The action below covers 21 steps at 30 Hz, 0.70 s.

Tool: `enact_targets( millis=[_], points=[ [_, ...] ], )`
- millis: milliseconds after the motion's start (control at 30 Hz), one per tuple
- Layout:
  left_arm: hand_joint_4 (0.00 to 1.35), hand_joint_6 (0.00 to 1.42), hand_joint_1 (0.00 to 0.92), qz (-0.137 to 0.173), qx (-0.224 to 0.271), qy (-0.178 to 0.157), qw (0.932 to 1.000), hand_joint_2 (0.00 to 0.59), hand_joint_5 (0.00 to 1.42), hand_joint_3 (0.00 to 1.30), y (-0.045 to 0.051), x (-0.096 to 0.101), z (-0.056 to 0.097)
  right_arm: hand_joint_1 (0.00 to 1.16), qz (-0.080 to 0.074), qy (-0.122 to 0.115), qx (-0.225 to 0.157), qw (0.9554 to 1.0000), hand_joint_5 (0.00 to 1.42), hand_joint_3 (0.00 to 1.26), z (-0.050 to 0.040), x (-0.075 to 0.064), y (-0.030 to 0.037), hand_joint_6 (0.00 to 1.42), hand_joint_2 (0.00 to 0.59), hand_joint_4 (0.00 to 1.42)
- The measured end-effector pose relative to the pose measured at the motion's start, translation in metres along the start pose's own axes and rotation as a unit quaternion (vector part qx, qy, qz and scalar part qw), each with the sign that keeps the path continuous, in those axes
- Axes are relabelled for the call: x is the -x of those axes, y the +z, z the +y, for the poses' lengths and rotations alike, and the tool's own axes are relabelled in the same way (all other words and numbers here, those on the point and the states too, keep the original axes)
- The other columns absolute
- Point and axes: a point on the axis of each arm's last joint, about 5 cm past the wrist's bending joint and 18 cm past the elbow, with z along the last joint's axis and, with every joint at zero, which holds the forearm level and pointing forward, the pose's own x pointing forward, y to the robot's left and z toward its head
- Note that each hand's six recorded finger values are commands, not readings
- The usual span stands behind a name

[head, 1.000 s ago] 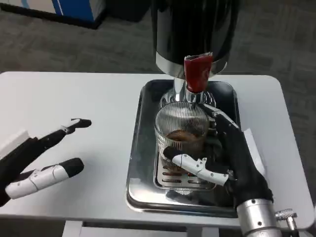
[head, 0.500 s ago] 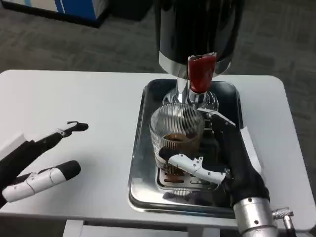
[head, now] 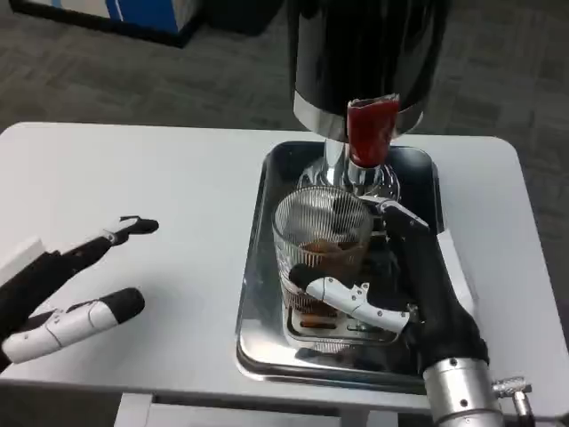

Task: Grasp the cup under the faucet to collect the drink, then remove the cup.

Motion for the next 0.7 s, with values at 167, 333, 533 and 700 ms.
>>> enact_targets(
  millis=[167, 333, 533, 700],
  points=[
    [0.01, 0.00, 0.000, 0.000, 0.000, 0.002, 1.0000, 0.058, 0.05, 0.13, 0.0000, 0.000, 0.000, 0.83, -0.005, -0.007, 0.003, 1.0000, 0.67, 0.56, -0.0009, 0.001, 0.0017, 0.57, 0.143, 0.57],
    [0.01, 0.00, 0.000, 0.000, -0.001, 0.003, 1.0000, 0.059, 0.05, 0.13, 0.0002, 0.000, 0.001, 0.83, -0.006, -0.011, 0.004, 0.9999, 0.71, 0.57, -0.0027, 0.006, 0.0027, 0.63, 0.153, 0.57],
    [0.01, 0.00, 0.000, 0.000, -0.001, 0.009, 1.0000, 0.059, 0.04, 0.13, 0.0003, 0.000, 0.001, 0.83, -0.005, -0.012, 0.008, 0.9999, 0.71, 0.57, -0.0045, 0.011, 0.0031, 0.66, 0.153, 0.58],
    [0.01, 0.00, 0.000, -0.002, -0.002, 0.012, 0.9999, 0.059, 0.04, 0.13, 0.0009, 0.000, 0.002, 0.83, -0.004, -0.009, 0.010, 0.9999, 0.72, 0.58, -0.0070, 0.017, 0.0035, 0.66, 0.153, 0.58]
  ],
)
